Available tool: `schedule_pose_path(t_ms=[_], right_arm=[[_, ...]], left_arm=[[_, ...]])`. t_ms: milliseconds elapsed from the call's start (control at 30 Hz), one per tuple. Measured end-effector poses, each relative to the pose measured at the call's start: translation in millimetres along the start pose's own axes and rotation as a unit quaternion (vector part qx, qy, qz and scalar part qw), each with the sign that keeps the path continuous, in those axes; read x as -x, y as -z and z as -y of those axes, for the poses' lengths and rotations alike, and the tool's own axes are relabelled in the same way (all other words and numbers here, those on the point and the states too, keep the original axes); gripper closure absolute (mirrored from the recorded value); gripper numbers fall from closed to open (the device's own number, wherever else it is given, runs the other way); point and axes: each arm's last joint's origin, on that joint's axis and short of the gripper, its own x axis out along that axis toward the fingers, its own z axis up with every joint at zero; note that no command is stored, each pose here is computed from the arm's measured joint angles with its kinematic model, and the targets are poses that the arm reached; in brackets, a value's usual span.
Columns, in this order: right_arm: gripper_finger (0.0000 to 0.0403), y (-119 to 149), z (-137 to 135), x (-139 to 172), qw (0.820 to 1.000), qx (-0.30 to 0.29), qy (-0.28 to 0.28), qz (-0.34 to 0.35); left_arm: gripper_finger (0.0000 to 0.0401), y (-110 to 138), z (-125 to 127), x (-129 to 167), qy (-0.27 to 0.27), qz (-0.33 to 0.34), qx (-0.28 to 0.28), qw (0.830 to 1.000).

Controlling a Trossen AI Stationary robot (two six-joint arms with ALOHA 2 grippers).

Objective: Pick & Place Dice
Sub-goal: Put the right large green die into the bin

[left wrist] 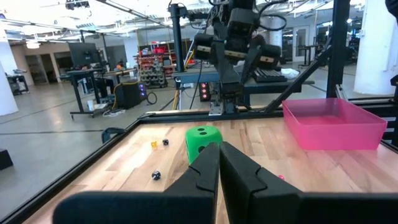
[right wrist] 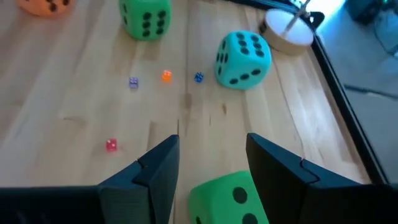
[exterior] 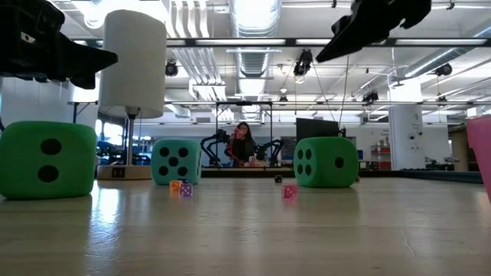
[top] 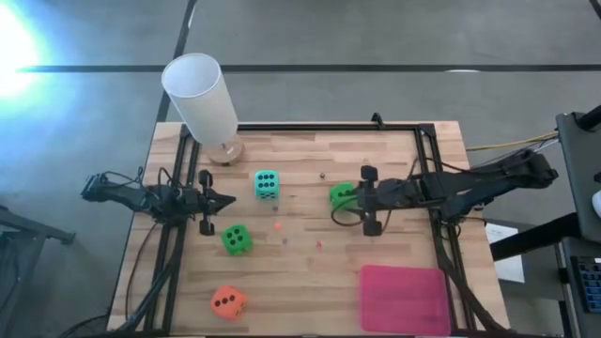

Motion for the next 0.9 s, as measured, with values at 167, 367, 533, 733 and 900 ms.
schedule_pose_path(t_ms=[167,367,533,733,900], right_arm=[[0.0220,4.1,1.3,-19.5,0.999,0.023,-0.005,-0.044],[0.0220,1.5,4.4,-31.2,0.993,0.044,-0.007,-0.108],[0.0218,0.9,11.9,-37.7,0.988,0.046,-0.013,-0.146],[0.0177,2.6,23.5,-40.9,0.988,0.043,-0.023,-0.145],[0.0113,9.6,32.4,-43.3,0.987,0.037,-0.025,-0.156]], left_arm=[[0.0382,-0.1,0.0,0.0,0.000,0.000,0.000,1.000],[0.0382,0.0,0.0,0.0,0.000,0.000,0.000,1.000],[0.0382,-0.1,0.0,0.0,0.000,0.000,0.000,1.000],[0.0382,0.0,0.0,0.0,0.000,0.000,0.000,1.000],[0.0382,-0.1,0.0,0.0,0.000,0.000,0.000,1.000]])
